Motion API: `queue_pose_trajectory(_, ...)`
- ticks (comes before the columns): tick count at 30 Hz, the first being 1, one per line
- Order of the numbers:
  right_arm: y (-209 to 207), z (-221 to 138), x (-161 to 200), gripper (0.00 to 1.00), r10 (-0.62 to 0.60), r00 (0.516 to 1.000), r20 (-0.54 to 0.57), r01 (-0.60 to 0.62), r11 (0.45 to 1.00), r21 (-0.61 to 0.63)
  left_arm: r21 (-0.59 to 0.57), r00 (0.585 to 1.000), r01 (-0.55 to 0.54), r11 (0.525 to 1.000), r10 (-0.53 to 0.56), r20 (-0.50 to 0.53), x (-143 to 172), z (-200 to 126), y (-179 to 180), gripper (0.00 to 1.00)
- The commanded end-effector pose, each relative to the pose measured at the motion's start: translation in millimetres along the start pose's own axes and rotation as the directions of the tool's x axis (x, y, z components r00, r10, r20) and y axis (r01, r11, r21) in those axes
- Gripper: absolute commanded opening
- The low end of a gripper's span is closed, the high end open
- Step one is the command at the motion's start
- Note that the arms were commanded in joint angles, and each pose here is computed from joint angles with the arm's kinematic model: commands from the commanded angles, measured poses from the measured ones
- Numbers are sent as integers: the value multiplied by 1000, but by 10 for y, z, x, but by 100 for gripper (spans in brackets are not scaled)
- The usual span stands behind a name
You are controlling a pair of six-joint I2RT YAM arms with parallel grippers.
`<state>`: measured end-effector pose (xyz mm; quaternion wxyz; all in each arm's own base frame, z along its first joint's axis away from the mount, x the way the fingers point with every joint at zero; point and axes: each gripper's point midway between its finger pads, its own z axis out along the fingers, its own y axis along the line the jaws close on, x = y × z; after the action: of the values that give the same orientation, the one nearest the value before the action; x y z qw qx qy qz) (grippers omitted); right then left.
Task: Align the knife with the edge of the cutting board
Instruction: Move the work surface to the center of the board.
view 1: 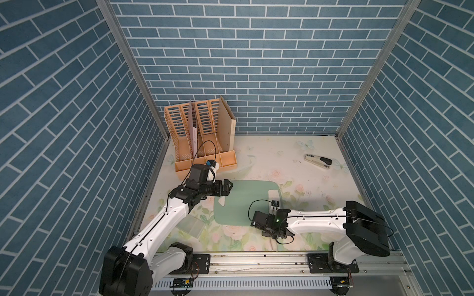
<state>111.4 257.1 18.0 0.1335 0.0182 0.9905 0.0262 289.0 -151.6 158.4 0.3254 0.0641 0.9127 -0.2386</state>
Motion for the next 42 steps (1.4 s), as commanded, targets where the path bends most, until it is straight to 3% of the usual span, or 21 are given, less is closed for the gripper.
queue_pose_trajectory(1, -251, 49, 154, 0, 13, 999, -49, -9, 997, 79, -7, 1000, -10, 1000, 10, -6, 20, 5, 1, 100)
queue_pose_trajectory(42, -131, -15, 316, 0, -29, 995, -99, 33, 999, 37, -15, 1000, -12, 1000, 12, 4, 5, -14, -3, 99)
